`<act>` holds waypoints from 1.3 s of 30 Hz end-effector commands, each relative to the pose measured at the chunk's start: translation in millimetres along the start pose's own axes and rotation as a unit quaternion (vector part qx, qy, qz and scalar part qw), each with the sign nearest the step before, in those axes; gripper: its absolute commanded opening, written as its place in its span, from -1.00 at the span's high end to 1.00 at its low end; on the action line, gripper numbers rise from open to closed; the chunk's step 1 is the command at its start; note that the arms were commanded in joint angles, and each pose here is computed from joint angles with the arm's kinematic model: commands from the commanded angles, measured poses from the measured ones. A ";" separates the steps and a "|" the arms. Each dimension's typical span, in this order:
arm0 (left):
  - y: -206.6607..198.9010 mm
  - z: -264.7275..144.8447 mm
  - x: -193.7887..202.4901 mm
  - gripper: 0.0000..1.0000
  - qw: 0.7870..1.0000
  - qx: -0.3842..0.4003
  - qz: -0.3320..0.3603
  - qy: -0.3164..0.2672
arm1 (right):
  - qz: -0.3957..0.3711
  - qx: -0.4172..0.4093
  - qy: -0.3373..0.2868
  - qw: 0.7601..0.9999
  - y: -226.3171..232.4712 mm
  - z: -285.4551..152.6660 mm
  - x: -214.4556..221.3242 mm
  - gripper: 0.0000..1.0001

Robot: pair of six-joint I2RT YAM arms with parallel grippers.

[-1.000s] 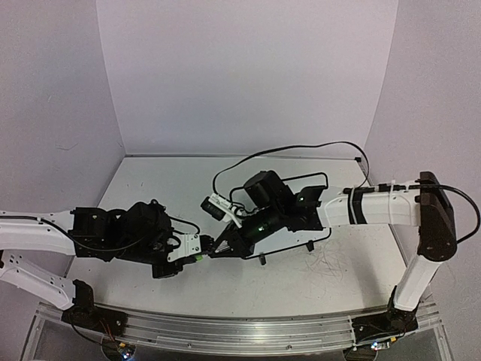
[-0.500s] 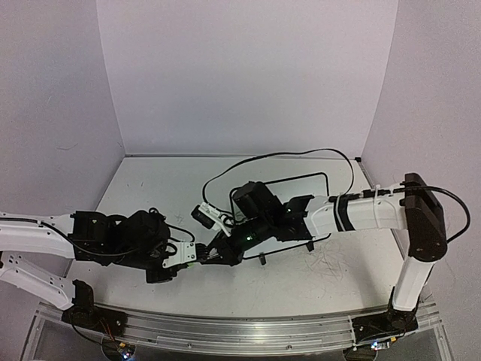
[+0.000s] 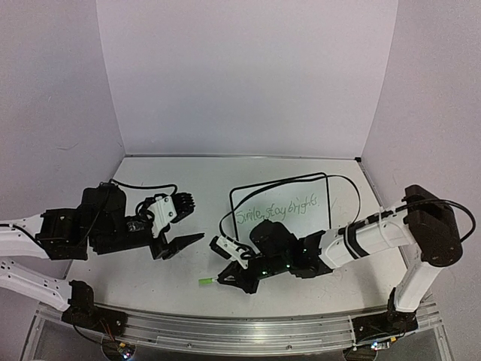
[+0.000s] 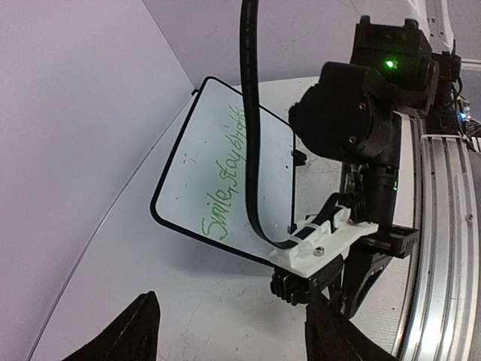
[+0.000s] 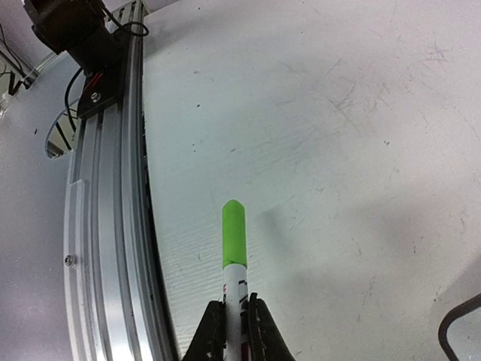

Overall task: Write a sentence on the whiteboard
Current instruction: Put down the whiteboard marker at the center of the board, then reset both arms

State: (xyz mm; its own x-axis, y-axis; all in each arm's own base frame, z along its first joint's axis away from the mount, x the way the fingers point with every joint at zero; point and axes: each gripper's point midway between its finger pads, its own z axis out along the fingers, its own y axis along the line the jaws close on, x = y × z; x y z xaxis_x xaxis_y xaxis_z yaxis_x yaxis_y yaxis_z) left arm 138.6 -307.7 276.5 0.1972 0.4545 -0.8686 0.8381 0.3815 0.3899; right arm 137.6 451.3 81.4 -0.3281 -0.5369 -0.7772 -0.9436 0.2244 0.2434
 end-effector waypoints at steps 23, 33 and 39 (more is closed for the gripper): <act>125.7 -74.8 -98.0 -0.59 0.915 -0.226 -0.296 -0.157 | 0.015 0.282 -0.083 0.956 -70.6 -89.9 -57.7 -0.45; 169.7 -122.7 -125.3 -0.91 0.866 -0.302 -0.338 -0.214 | 0.083 0.464 -0.260 0.843 -69.0 -317.2 -153.5 -0.97; 183.3 -134.9 -147.0 -0.99 0.860 -0.317 -0.330 -0.226 | 0.128 0.532 -0.358 0.757 -57.9 -433.0 -190.6 -0.97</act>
State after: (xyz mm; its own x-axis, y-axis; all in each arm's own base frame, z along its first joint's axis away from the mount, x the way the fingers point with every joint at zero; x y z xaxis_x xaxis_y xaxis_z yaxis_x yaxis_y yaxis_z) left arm 194.1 -213.1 481.7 0.0335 -0.2660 -0.9634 0.4613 0.8592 -0.2212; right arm 234.9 249.3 424.2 -0.0911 0.0716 -0.9933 -0.3749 0.9216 0.1008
